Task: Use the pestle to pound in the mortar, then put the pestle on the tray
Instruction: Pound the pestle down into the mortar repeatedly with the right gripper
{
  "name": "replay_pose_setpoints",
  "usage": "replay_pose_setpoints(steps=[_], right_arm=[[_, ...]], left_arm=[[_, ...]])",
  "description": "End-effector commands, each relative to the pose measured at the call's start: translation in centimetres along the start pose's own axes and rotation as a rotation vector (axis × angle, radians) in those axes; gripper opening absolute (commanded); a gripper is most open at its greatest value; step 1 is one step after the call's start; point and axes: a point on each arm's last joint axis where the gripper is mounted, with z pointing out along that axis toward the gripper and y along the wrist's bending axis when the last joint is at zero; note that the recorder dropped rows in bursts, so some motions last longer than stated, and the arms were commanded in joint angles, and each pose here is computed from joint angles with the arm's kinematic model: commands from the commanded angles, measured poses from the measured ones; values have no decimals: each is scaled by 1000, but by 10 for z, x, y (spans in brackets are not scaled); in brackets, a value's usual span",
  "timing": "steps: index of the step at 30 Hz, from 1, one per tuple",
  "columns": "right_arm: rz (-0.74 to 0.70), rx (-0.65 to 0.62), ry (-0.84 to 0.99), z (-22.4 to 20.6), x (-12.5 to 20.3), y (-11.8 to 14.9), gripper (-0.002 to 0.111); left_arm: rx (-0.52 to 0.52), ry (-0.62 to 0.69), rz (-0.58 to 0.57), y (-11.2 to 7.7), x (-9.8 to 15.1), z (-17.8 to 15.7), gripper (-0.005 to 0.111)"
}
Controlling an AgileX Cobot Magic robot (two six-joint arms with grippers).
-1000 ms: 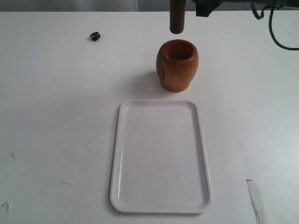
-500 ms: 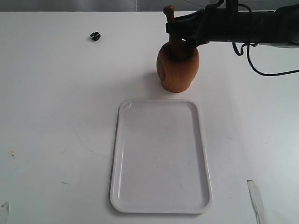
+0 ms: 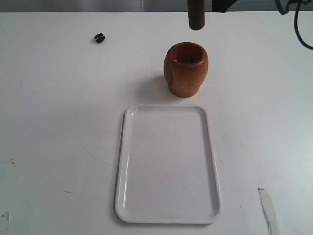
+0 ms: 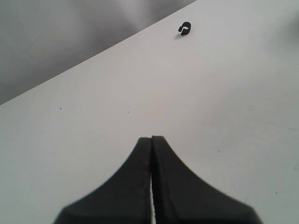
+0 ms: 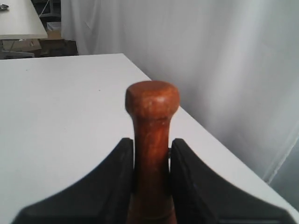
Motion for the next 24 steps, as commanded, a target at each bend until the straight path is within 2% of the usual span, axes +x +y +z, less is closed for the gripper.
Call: replay_pose_setpoints(steps=[1, 7, 10, 14, 21, 24], right_arm=[[89, -15, 51, 15, 40, -10, 0], [259, -59, 174, 41, 122, -15, 0], [270, -63, 176, 42, 126, -15, 0], [225, -101, 77, 40, 97, -16, 0], [63, -66, -51, 14, 16, -8, 0], [12, -53, -66, 5, -2, -4, 0]], left_arm=[[8, -7, -12, -1, 0, 0, 0], [8, -7, -12, -1, 0, 0, 0], [8, -7, -12, -1, 0, 0, 0], [8, -7, -12, -1, 0, 0, 0], [8, -7, -12, -1, 0, 0, 0], [8, -7, -12, -1, 0, 0, 0]])
